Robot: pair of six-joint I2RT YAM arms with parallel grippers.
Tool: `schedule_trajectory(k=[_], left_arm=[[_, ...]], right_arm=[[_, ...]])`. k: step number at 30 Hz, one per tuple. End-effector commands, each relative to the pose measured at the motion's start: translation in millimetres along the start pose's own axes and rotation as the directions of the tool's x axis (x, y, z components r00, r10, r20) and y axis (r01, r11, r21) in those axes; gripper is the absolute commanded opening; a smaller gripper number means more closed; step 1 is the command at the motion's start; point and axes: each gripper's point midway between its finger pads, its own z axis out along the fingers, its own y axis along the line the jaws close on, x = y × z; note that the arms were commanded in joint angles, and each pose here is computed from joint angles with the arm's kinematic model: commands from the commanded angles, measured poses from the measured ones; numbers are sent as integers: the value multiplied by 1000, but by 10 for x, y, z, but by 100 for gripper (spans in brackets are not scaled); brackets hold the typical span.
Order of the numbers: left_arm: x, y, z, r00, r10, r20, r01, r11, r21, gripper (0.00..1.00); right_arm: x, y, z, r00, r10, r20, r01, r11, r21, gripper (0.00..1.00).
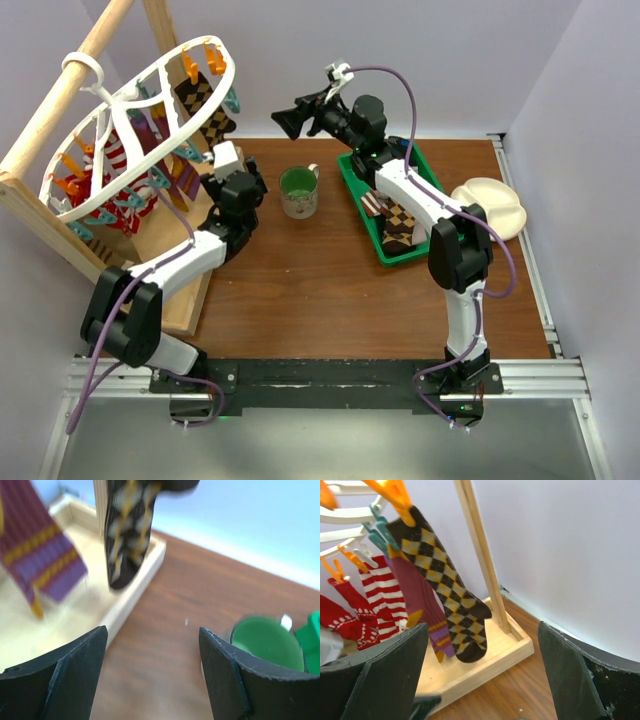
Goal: Remove the socks clipped to the hanger
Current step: Remove the sock from the hanger.
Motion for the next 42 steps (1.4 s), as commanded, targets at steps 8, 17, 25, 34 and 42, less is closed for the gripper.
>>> schedule_trajectory(k=[8, 17, 25, 34, 42], left_arm=[[-585, 91, 516, 984, 48, 170, -30, 994, -108, 80], [-647, 146, 851, 979, 72, 192, -53, 993, -103, 82], [-862, 117, 1047, 955, 113, 275, -88, 991, -103, 81], [-925, -81, 1218, 917, 182, 354, -182, 983, -34, 70], [-1022, -326, 1041, 901, 134, 412, -197, 974, 115, 12]], right_arm=[[-255, 108, -95, 999, 9, 34, -8, 1000, -18, 94], [-208, 94, -115, 1000, 18, 19, -18, 1000, -22, 94], [-189, 139, -131, 999, 38, 15, -37, 998, -42, 94], [-239, 174, -162, 999, 33, 21, -32, 998, -46, 93], [-272, 178, -219, 1000, 13, 25, -12, 999, -31, 93]])
